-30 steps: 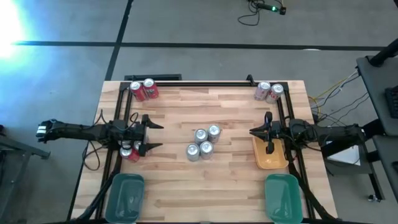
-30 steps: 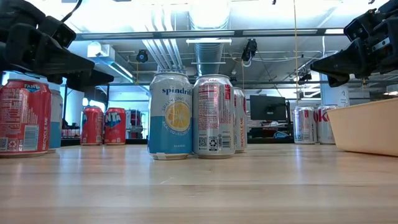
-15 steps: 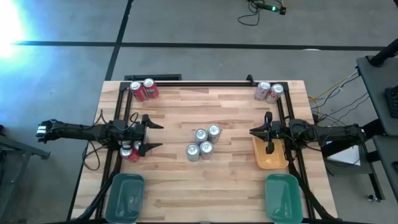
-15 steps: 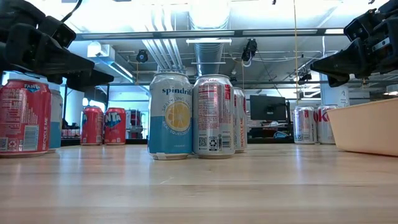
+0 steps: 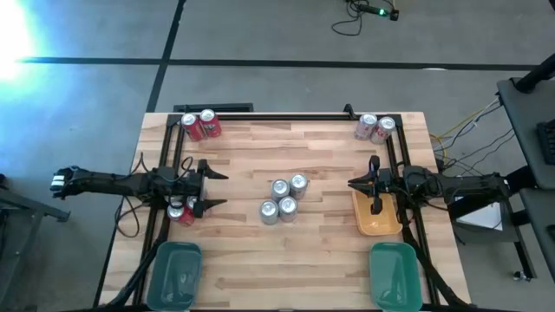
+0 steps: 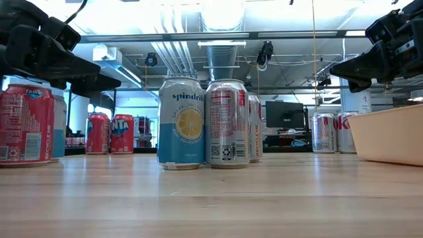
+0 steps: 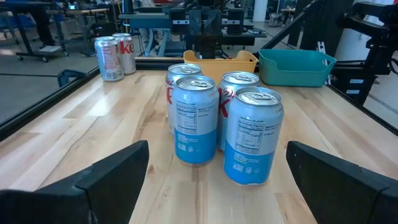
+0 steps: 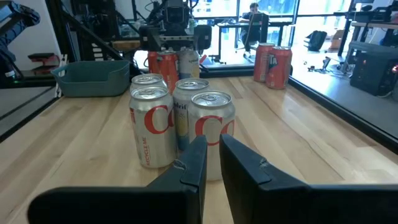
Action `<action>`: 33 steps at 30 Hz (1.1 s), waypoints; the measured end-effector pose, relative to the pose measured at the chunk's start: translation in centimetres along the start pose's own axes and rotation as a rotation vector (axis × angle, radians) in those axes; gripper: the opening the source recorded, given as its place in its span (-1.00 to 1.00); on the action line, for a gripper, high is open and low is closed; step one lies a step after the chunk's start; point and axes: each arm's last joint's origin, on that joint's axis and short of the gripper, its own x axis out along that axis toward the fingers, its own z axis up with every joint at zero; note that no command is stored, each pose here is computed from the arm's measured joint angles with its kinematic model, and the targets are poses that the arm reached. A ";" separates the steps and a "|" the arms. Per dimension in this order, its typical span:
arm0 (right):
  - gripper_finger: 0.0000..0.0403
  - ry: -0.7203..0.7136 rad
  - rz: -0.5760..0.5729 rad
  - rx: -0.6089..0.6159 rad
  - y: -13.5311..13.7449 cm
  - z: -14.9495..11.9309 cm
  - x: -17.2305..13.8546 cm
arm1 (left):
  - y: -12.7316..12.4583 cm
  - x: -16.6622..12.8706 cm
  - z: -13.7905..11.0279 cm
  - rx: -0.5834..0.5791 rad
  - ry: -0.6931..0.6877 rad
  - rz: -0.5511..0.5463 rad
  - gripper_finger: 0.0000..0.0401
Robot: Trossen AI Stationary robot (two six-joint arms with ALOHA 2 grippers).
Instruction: Sort soda cans
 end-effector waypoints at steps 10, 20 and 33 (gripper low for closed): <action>-0.81 0.000 0.000 0.000 0.0 0.0 0.0 | 0.0 0.0 0.0 0.000 0.000 0.000 0.82; -0.81 0.000 0.000 0.000 0.0 0.0 0.0 | -0.1 -0.3 2.7 -0.316 -0.276 -0.051 0.82; -0.81 0.000 0.000 0.000 0.0 0.0 0.0 | -0.2 0.1 14.3 -0.331 -0.468 -0.038 0.82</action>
